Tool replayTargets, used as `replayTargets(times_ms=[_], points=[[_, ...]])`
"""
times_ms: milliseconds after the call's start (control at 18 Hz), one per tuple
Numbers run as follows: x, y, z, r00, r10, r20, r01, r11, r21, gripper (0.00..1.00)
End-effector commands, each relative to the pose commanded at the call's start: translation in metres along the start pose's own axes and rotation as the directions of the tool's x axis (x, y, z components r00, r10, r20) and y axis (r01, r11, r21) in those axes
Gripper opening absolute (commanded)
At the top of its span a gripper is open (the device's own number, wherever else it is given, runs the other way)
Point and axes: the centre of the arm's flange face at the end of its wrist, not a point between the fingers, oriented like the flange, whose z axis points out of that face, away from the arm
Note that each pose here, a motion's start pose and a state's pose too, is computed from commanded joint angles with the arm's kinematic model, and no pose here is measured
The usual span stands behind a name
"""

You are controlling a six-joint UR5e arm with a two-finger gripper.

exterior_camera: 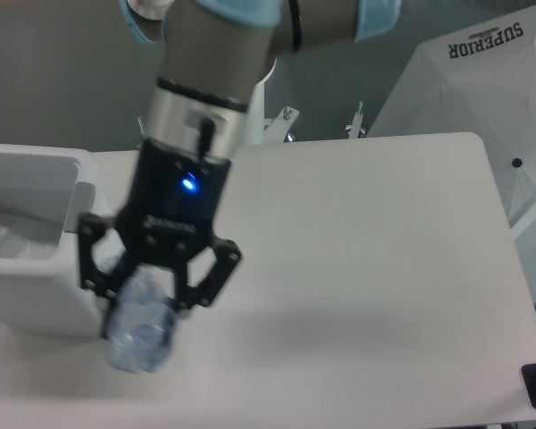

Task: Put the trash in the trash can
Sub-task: 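Carry the bottle over the white bin and lower it in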

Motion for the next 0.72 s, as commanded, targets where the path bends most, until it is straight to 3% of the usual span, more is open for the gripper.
replayTargets(times_ms=[278,444,722], points=[[0.039,0.017,0.001,0.999,0.031,-0.038,-0.032,0.999,-0.024,0.48],[0.061,0.051,-0.002,0.995,0.080,-0.063,-0.085,0.994,-0.068,0.48],[0.065,0.086,0.001,0.993,0.094,-0.074,-0.102,0.987,-0.122,0.49]])
